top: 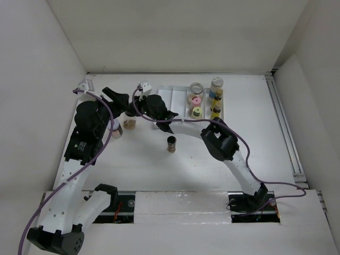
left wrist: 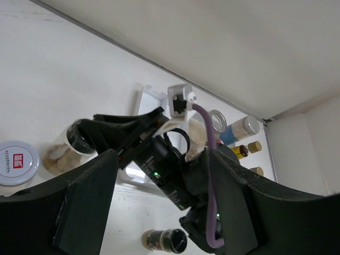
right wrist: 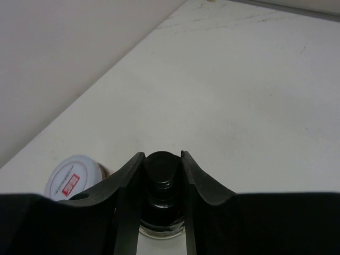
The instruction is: Organize the condiment bottles
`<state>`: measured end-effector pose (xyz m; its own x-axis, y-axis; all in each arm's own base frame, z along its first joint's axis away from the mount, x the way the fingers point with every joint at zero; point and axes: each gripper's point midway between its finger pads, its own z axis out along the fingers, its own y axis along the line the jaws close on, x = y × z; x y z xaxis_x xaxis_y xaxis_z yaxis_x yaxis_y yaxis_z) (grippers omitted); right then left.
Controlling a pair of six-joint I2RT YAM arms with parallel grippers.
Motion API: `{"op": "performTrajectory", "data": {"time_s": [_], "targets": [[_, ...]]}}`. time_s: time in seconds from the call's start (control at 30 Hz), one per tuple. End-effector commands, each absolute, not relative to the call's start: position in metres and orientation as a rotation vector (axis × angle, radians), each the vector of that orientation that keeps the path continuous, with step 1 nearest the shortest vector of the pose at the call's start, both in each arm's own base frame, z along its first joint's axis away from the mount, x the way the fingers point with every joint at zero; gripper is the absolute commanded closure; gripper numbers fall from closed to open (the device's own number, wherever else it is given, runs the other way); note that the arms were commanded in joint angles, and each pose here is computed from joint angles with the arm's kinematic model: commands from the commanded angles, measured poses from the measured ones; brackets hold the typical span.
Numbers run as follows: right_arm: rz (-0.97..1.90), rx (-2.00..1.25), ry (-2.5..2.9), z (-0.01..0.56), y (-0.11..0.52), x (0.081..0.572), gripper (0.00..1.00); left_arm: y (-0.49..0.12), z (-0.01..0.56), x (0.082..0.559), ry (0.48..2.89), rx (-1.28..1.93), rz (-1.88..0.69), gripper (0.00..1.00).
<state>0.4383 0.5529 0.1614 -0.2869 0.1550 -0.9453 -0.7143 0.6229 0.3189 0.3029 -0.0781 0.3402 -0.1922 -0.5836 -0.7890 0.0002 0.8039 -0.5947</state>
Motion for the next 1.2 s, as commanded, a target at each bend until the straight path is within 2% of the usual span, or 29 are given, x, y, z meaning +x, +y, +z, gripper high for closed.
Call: {"op": "performTrajectory", "data": {"time_s": [0.0, 0.13, 0.27, 0.47, 0.77, 1.17], "targets": [[1.007, -0.382, 1.413, 0.273, 0.531, 0.429, 0.85, -0.08, 0.356, 0.304, 1.642, -0.436, -0.589, 0.36], [1.048, -0.342, 1.318, 0.326, 0.501, 0.42, 0.86, -0.074, 0.358, 0.304, 1.635, -0.461, -0.561, 0.36], [0.956, -0.266, 1.3, 0.348, 0.457, 0.438, 0.86, -0.076, 0.355, 0.305, 1.637, -0.454, -0.568, 0.36], [0.69, -0.185, 1.4, 0.32, 0.39, 0.496, 0.88, -0.083, 0.354, 0.304, 1.649, -0.422, -0.605, 0.36], [0.463, -0.08, 1.562, 0.278, 0.313, 0.572, 0.9, -0.089, 0.351, 0.307, 1.664, -0.397, -0.618, 0.35], [0.302, -0.109, 1.66, 0.228, 0.29, 0.612, 0.9, -0.092, 0.343, 0.315, 1.691, -0.384, -0.614, 0.35]]}}
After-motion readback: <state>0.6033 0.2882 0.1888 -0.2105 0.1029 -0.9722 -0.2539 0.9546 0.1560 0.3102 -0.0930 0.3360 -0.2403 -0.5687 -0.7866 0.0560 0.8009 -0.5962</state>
